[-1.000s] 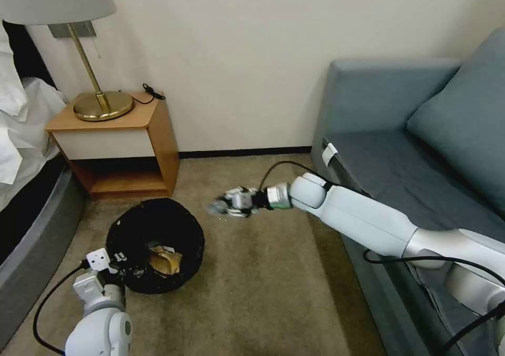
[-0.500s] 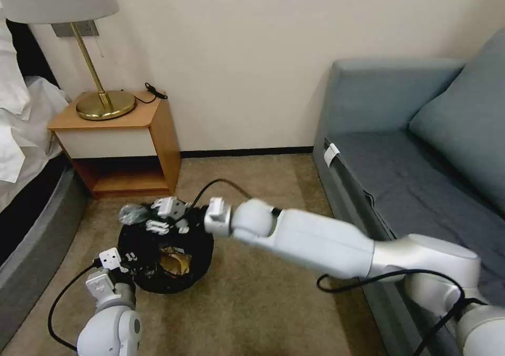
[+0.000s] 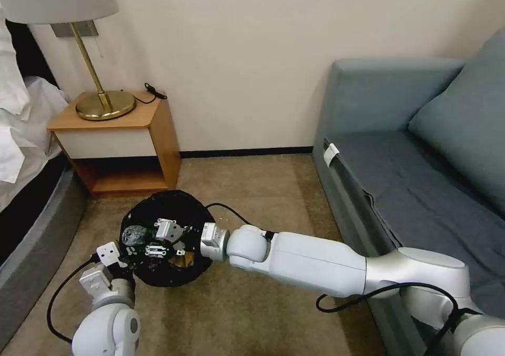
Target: Pick up the trash bin, then pick up the garbage on the floor and place it into the trash bin.
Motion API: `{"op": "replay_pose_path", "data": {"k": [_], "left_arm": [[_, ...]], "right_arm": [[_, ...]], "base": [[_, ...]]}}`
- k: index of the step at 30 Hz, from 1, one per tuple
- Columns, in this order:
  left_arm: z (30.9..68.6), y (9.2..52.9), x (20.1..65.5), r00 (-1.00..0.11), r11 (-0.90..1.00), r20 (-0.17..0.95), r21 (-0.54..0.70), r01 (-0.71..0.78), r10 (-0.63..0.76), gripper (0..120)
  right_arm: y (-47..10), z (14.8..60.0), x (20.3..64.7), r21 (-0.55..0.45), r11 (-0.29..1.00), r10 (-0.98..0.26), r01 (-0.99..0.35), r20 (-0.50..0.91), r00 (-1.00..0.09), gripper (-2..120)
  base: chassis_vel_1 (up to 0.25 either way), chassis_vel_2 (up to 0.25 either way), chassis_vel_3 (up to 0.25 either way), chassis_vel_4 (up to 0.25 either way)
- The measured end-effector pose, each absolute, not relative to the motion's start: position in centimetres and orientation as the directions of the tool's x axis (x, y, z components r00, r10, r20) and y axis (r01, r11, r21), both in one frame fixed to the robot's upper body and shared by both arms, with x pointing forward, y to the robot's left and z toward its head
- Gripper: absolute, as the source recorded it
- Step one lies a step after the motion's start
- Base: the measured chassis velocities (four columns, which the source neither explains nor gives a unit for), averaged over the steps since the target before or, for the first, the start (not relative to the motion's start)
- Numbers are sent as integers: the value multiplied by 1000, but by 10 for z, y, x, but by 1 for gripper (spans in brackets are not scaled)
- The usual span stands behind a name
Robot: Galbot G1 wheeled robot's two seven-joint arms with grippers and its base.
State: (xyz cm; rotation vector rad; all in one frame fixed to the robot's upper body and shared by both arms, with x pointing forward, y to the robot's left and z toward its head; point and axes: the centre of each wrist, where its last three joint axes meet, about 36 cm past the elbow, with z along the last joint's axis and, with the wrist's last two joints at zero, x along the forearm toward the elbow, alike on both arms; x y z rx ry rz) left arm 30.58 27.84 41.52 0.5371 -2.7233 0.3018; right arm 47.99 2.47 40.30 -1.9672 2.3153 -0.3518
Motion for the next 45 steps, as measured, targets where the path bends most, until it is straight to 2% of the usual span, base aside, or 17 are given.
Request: {"op": "replay_pose_path", "data": {"k": [2,3,7,9,11,13,16,17,20,26,36,38,39,41,44,45], "left_arm": [[415,280,305,-866,904,377,-139,-405,-329,2],[415,280,305,-866,904,377,-139,-405,-329,2],[416,280,305,-855,895,400,-156,-418,-330,2],[416,280,304,-853,893,404,-158,-420,-330,2],[415,281,303,-837,882,432,-169,-440,-335,2],[414,281,302,-829,876,445,-173,-450,-338,2],[419,281,300,-779,830,540,-238,-504,-318,2],[419,281,300,-779,830,540,-238,-504,-318,2],[427,280,299,-730,768,634,-326,-551,-254,2],[419,285,302,-657,711,707,-319,-626,-261,2],[404,287,304,-615,699,736,-280,-658,-284,3],[403,288,304,-623,705,728,-279,-652,-287,8],[403,288,303,-634,714,715,-276,-643,-295,14],[403,288,302,-640,720,707,-273,-638,-300,18],[405,289,297,-682,760,649,-241,-604,-336,33],[405,289,297,-682,760,649,-241,-604,-336,33]], "right_arm": [[22,405,483,-233,154,-981,-960,82,-178,70],[22,405,483,-233,154,-981,-960,82,-178,70],[19,409,489,-250,166,-979,-954,77,-191,90],[18,410,490,-251,168,-978,-953,76,-192,92],[15,417,494,-260,184,-977,-948,56,-205,99],[13,421,496,-264,191,-977,-946,47,-210,99],[5,433,502,-280,207,-974,-937,26,-223,100],[5,433,502,-280,207,-974,-937,26,-223,100],[-2,440,506,-288,218,-973,-932,14,-232,100],[-5,438,505,-287,225,-972,-931,7,-237,100],[-9,432,504,-281,229,-970,-932,10,-242,100],[-11,431,504,-281,232,-969,-931,13,-245,100],[-14,431,505,-281,236,-968,-930,15,-250,100],[-15,431,505,-280,238,-968,-930,15,-252,100],[-23,432,507,-280,248,-965,-928,17,-263,100],[-23,432,507,-280,248,-965,-928,17,-263,100]], "base": [[0,0,0,0],[0,0,0,0],[0,0,0,0],[0,0,0,0],[0,0,0,0],[0,0,0,0],[0,0,0,0],[0,0,0,0],[0,0,0,0],[0,0,0,0],[0,0,0,0],[0,0,0,0],[0,0,0,0],[0,0,0,0],[0,0,0,0],[0,0,0,0]]}}
